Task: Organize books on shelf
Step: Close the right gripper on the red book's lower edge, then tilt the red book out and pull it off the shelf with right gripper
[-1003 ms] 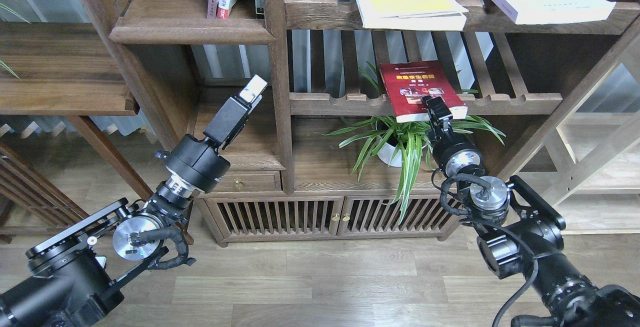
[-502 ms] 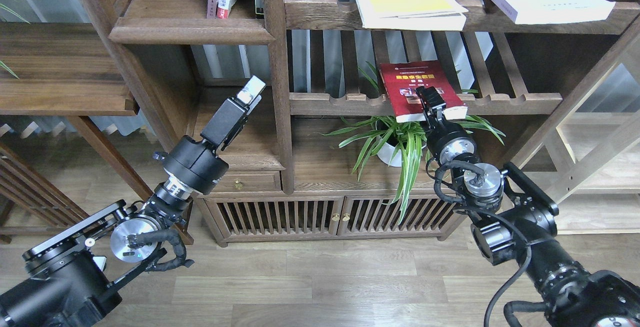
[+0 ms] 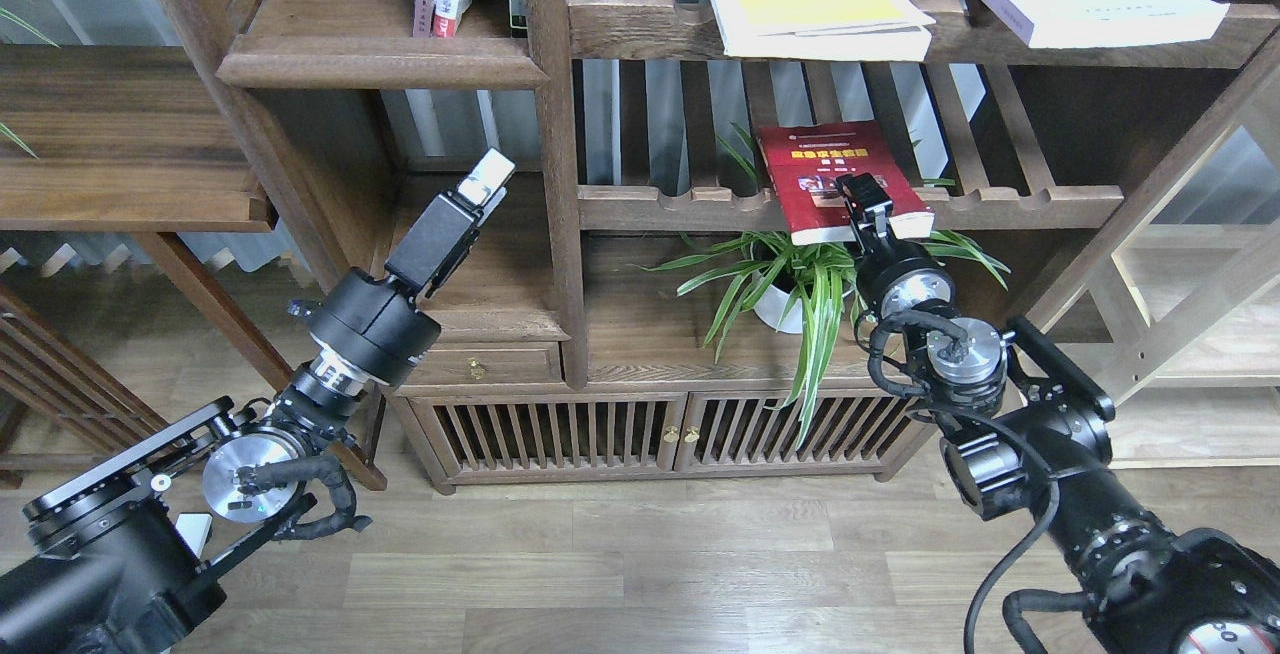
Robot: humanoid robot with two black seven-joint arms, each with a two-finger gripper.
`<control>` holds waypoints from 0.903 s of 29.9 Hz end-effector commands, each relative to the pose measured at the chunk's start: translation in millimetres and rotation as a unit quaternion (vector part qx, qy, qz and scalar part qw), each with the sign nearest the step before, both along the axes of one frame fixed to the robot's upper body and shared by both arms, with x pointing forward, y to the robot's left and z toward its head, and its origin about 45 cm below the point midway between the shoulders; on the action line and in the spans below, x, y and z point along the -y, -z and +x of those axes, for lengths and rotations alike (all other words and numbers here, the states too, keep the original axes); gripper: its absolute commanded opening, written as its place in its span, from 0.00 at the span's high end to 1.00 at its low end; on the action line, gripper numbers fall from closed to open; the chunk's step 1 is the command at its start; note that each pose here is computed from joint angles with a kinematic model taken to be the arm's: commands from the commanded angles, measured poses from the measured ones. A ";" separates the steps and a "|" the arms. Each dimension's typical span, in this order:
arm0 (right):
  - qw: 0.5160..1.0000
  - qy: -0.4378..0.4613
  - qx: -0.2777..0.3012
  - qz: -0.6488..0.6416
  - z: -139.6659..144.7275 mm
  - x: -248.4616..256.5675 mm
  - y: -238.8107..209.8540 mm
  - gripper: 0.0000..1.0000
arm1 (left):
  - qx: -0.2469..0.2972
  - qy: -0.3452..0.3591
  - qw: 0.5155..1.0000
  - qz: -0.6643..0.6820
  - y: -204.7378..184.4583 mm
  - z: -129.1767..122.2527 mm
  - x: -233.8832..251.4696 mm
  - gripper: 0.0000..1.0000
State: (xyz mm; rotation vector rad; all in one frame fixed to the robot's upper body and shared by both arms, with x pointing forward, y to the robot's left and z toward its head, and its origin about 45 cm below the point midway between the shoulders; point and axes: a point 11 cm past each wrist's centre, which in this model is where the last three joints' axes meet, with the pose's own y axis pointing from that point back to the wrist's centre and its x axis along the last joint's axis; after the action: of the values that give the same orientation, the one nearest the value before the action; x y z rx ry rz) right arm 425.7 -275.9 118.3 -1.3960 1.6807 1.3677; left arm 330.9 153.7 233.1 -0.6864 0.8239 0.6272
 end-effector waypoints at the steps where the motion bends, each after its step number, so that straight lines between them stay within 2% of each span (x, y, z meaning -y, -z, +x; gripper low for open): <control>1: 1.000 -0.001 0.006 0.002 1.8 -2.8 -2.2 0.31 | -0.001 0.000 1.000 0.000 0.6 -0.3 -0.2 0.00; 4: 1.000 0.001 0.005 0.001 2.0 -1.7 -1.0 0.34 | -0.002 0.000 1.000 0.000 1.1 -0.6 -0.3 0.00; 11: 1.000 0.005 0.010 0.001 2.9 1.8 -1.5 0.52 | -0.003 -0.001 1.000 0.000 2.1 -1.2 -0.6 0.00; 18: 0.997 -0.009 0.077 0.015 1.9 5.1 -8.7 0.95 | -0.003 -0.001 1.000 0.000 2.1 -1.2 -0.6 0.00; 27: 0.995 -0.008 0.097 0.026 -2.3 10.0 -8.7 0.97 | -0.004 0.000 1.000 0.001 2.6 -1.2 -0.1 0.00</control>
State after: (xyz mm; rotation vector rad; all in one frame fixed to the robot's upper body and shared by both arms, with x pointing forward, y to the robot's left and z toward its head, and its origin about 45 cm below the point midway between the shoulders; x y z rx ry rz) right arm 424.9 -283.8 126.8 -1.4785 1.5097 1.2349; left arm 329.7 154.4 231.0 -0.6854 0.8287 0.6310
